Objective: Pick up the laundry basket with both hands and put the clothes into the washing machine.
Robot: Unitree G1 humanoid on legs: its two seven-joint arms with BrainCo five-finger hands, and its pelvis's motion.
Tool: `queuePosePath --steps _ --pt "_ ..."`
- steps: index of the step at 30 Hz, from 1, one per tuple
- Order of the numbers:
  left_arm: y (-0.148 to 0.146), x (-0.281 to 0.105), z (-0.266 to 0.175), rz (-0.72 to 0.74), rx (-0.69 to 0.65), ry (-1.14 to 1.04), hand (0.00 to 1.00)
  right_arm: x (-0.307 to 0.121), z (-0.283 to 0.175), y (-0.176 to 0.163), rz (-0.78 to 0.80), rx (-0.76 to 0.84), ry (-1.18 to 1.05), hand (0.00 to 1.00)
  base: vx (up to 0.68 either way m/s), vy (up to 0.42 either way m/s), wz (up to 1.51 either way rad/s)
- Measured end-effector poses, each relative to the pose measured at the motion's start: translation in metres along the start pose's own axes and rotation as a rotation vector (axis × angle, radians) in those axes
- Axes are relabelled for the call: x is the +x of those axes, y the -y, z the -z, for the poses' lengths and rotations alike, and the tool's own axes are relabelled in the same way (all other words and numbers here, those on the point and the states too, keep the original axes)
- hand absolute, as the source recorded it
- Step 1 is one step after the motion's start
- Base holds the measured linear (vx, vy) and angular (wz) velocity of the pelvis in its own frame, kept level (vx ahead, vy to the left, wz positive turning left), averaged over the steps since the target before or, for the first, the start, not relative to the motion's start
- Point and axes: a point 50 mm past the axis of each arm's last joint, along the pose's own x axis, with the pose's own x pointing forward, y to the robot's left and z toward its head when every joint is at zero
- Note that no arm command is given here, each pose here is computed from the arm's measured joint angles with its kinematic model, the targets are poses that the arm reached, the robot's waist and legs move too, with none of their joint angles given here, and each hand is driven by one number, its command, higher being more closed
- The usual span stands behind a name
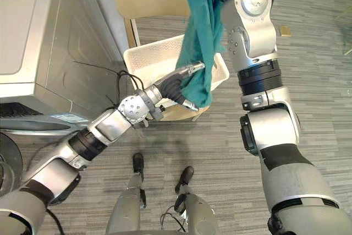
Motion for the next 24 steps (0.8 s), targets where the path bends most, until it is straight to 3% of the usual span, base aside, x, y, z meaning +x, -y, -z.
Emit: queuePosePath --steps 8,13,24 --pt "-0.006 -0.017 -0.004 -0.053 0.032 0.029 0.0 0.0 0.0 -0.001 -0.017 -0.002 0.002 1.0 0.04 0.031 0.06" --pt "-0.033 -0.007 0.003 -0.402 -0.037 -0.031 0.0 0.0 -0.011 -0.005 -0.027 0.006 0.05 1.0 0.03 0.037 0.03" --pt "-0.038 0.012 0.064 -0.6 -0.121 -0.418 0.0 -0.01 0.002 -0.026 -0.022 0.165 0.02 1.0 0.03 0.026 -0.12"
